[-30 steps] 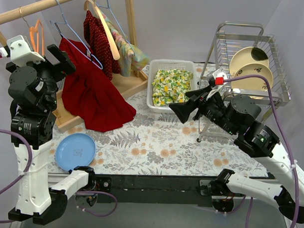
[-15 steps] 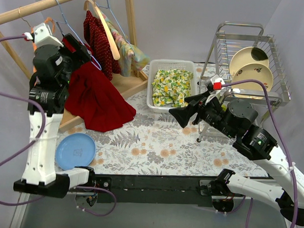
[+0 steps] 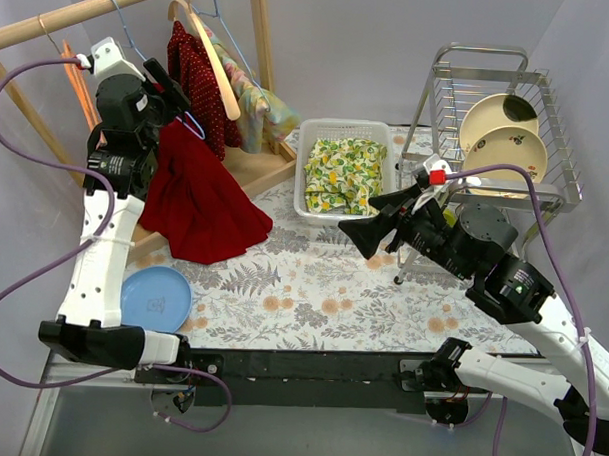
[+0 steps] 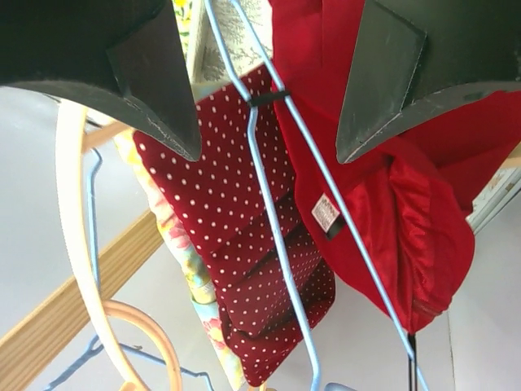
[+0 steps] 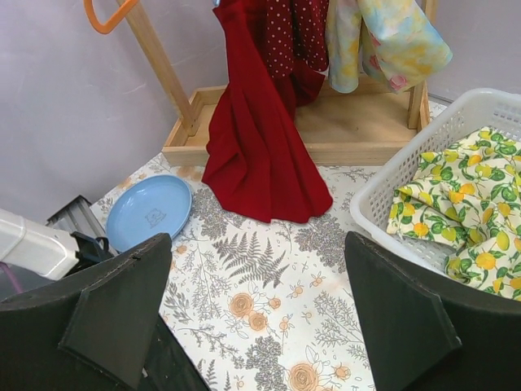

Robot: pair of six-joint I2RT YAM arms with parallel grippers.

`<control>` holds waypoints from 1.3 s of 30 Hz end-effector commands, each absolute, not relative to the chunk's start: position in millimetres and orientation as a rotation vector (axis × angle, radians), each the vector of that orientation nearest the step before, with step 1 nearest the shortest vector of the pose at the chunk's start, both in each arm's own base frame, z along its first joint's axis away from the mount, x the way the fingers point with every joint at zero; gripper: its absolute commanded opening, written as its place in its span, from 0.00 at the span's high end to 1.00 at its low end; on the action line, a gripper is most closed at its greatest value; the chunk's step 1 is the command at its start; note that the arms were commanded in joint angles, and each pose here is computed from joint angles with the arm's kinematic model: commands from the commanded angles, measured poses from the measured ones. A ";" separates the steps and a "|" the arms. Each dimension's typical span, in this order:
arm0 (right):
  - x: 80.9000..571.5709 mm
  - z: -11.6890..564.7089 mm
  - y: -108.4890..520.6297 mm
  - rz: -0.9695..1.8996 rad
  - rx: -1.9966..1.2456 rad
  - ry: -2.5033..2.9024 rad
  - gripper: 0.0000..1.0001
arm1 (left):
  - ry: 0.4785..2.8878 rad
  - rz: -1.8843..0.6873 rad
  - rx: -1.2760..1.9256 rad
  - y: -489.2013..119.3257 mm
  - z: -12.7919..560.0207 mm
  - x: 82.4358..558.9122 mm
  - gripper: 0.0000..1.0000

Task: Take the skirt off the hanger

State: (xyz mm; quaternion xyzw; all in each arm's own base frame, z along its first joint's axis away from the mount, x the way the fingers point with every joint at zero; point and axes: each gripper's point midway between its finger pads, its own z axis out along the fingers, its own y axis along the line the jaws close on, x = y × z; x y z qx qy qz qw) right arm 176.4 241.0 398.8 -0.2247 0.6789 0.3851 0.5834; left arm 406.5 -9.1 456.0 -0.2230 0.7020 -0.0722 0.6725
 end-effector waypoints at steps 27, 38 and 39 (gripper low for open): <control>181.1 412.7 243.4 0.897 -0.509 1.543 0.06 | 1.515 -0.118 -0.402 -9.9 478.5 433.8 1.00; 178.3 415.3 243.3 0.912 -0.511 1.534 0.06 | 1.412 -0.103 -0.359 -5.0 528.0 407.8 1.00; 177.7 415.0 243.4 0.915 -0.511 1.535 0.06 | 1.407 -0.104 -0.346 -6.1 529.9 406.9 1.00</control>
